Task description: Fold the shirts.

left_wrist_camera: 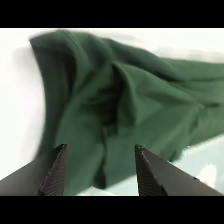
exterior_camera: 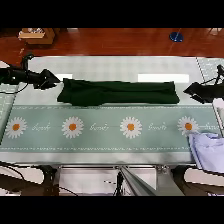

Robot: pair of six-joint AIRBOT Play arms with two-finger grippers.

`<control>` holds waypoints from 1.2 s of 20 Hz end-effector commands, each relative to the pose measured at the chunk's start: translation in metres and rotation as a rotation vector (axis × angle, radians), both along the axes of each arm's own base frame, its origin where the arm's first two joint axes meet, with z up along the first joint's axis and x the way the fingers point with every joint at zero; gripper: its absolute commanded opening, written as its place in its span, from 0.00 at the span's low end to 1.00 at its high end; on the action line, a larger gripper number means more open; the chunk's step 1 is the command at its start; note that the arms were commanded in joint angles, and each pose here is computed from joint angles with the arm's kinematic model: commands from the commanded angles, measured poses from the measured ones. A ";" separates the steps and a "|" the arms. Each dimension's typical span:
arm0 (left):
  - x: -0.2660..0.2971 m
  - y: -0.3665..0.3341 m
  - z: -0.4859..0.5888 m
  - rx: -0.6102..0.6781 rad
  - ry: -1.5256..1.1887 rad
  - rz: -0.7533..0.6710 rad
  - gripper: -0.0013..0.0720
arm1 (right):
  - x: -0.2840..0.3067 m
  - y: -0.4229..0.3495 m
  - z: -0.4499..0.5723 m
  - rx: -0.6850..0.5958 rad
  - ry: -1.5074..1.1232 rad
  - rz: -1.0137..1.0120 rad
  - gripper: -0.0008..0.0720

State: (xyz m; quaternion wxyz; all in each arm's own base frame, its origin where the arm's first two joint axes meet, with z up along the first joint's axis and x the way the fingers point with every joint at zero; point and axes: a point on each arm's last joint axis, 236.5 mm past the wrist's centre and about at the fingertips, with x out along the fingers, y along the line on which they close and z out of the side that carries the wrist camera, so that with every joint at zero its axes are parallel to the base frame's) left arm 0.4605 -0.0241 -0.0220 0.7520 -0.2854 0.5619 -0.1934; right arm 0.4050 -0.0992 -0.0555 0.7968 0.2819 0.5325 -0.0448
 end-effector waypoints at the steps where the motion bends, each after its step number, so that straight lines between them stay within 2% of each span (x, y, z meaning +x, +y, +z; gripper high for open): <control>1: -0.011 -0.003 0.008 -0.013 0.021 -0.039 0.71 | -0.006 0.011 -0.011 0.131 0.049 -0.031 0.82; 4: -0.012 -0.011 0.008 -0.015 0.022 -0.058 0.71 | 0.005 0.034 -0.024 0.245 0.057 -0.050 0.82; 9: -0.013 -0.021 0.008 -0.014 0.021 -0.079 0.71 | 0.005 0.086 -0.065 0.295 0.163 0.020 0.79; 10: -0.013 -0.022 0.008 -0.015 0.021 -0.081 0.71 | 0.006 0.094 -0.070 0.295 0.169 0.032 0.65; 11: -0.013 -0.024 0.009 -0.022 0.021 -0.082 0.71 | 0.009 0.098 -0.069 0.286 0.160 0.040 0.34; 12: -0.013 -0.024 0.010 -0.023 0.019 -0.081 0.70 | 0.010 0.100 -0.063 0.289 0.154 0.051 0.08; 13: -0.012 -0.025 0.012 -0.030 0.016 -0.079 0.69 | 0.013 0.102 -0.051 0.289 0.136 0.077 0.04; 15: -0.009 -0.031 0.021 -0.072 0.011 -0.056 0.51 | 0.019 0.095 -0.014 0.246 0.053 0.123 0.04; 17: -0.004 -0.047 0.041 -0.169 -0.006 -0.036 0.23 | 0.022 0.087 0.031 0.192 -0.040 0.137 0.04; 18: -0.002 -0.056 0.052 -0.220 -0.018 -0.037 0.14 | 0.020 0.084 0.051 0.160 -0.080 0.147 0.04; 20: -0.002 -0.081 0.071 -0.301 -0.036 -0.060 0.14 | 0.008 0.083 0.087 0.095 -0.132 0.181 0.04; 21: -0.003 -0.096 0.076 -0.322 -0.040 -0.083 0.08 | -0.001 0.085 0.103 0.078 -0.144 0.195 0.04; 24: -0.018 -0.148 0.079 -0.339 -0.026 -0.188 0.06 | -0.028 0.095 0.142 0.040 -0.177 0.244 0.04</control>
